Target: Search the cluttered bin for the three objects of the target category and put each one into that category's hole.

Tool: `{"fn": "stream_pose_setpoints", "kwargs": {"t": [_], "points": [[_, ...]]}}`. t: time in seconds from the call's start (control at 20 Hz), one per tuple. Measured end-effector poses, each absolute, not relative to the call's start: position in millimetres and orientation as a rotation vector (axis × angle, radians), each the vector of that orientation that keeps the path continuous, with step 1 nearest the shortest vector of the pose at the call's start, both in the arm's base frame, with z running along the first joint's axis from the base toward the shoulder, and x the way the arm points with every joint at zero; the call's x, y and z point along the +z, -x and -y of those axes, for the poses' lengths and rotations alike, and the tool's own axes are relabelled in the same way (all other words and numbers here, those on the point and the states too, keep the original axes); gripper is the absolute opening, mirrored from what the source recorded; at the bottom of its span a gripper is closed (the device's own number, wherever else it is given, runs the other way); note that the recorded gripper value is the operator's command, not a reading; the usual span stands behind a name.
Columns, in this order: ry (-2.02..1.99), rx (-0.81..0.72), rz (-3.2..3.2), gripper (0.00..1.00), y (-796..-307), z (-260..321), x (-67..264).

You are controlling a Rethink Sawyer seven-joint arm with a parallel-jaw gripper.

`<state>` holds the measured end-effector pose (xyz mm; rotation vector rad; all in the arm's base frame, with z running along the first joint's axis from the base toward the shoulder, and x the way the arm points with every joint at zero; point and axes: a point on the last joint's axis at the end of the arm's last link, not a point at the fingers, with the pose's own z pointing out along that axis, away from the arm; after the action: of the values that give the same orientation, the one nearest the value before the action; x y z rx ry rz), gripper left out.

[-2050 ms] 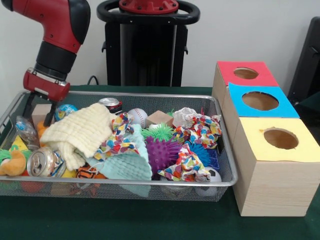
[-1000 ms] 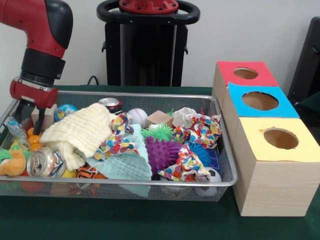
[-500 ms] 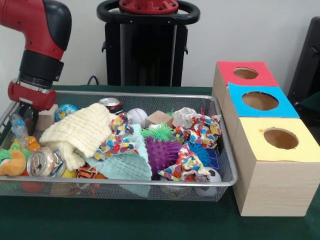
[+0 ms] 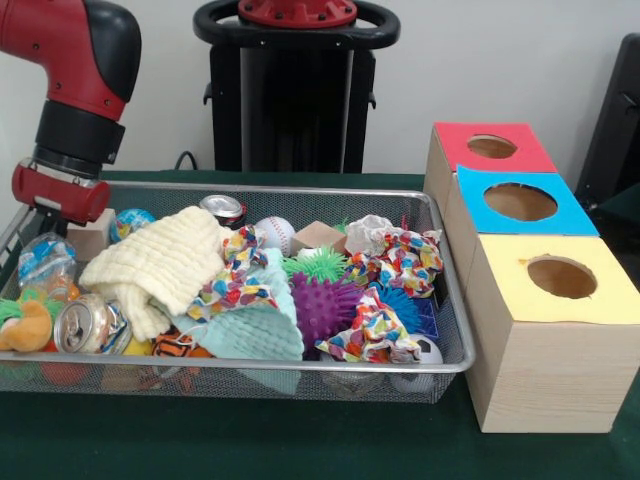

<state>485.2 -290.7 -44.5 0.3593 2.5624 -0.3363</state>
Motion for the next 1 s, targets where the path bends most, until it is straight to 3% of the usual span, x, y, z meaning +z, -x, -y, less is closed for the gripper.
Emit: {"fn": "stream_pose_setpoints", "kwargs": {"t": [1.0], "points": [[-0.376,-0.284,-2.577,0.0,-508.1,271.7,-44.6]]}}
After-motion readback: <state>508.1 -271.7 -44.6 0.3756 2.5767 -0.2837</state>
